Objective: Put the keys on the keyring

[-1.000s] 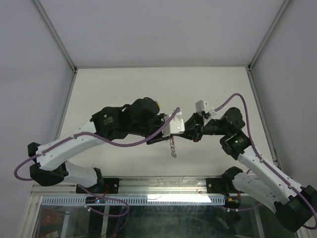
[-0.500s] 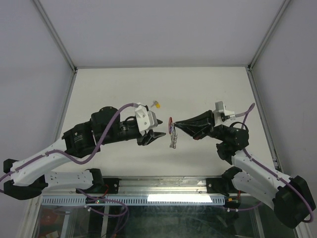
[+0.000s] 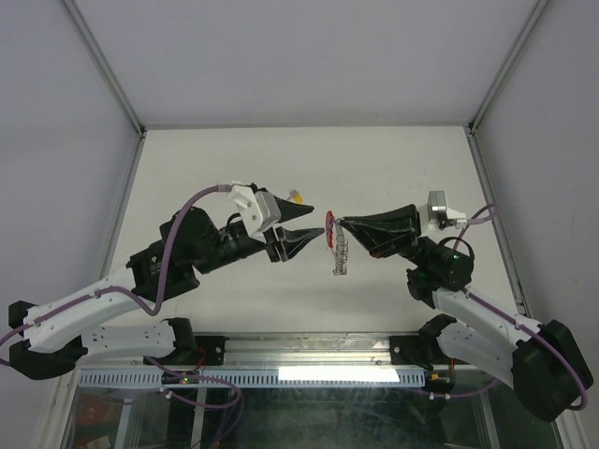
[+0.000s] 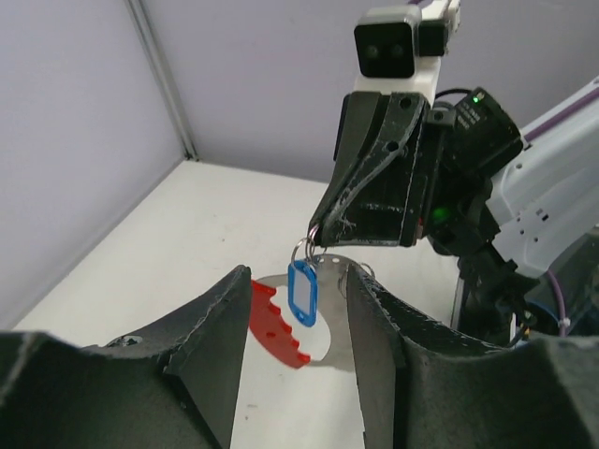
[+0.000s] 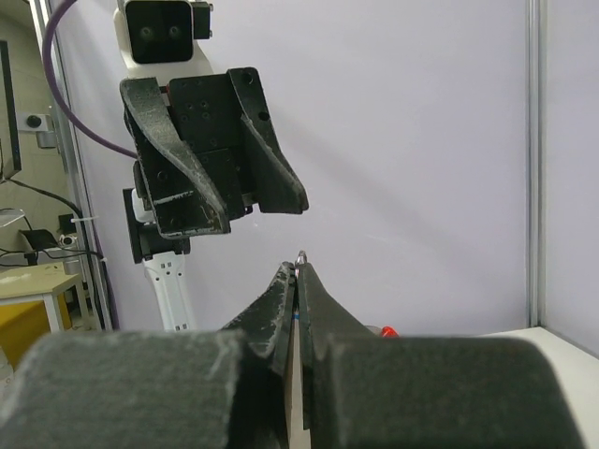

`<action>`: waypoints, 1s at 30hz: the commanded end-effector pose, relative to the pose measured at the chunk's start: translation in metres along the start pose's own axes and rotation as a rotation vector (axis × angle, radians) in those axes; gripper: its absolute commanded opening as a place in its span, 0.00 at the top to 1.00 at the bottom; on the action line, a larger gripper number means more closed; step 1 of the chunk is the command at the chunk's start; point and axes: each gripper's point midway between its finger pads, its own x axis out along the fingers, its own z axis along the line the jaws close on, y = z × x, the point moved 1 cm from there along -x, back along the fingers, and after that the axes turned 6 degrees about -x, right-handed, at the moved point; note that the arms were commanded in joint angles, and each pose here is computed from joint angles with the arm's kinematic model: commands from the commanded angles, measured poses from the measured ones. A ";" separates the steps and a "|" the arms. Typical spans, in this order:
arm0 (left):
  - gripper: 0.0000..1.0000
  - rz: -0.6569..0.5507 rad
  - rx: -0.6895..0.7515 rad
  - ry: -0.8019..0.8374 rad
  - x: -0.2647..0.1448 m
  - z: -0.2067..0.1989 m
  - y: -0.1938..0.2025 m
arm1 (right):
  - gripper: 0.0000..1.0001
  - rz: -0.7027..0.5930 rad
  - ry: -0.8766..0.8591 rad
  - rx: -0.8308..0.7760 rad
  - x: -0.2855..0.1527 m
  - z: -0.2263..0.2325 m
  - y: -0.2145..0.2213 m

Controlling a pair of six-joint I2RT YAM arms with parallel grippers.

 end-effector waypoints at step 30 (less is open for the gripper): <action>0.70 -0.055 -0.047 0.080 0.037 -0.017 0.003 | 1.00 -0.165 -0.133 -0.095 0.018 0.031 -0.057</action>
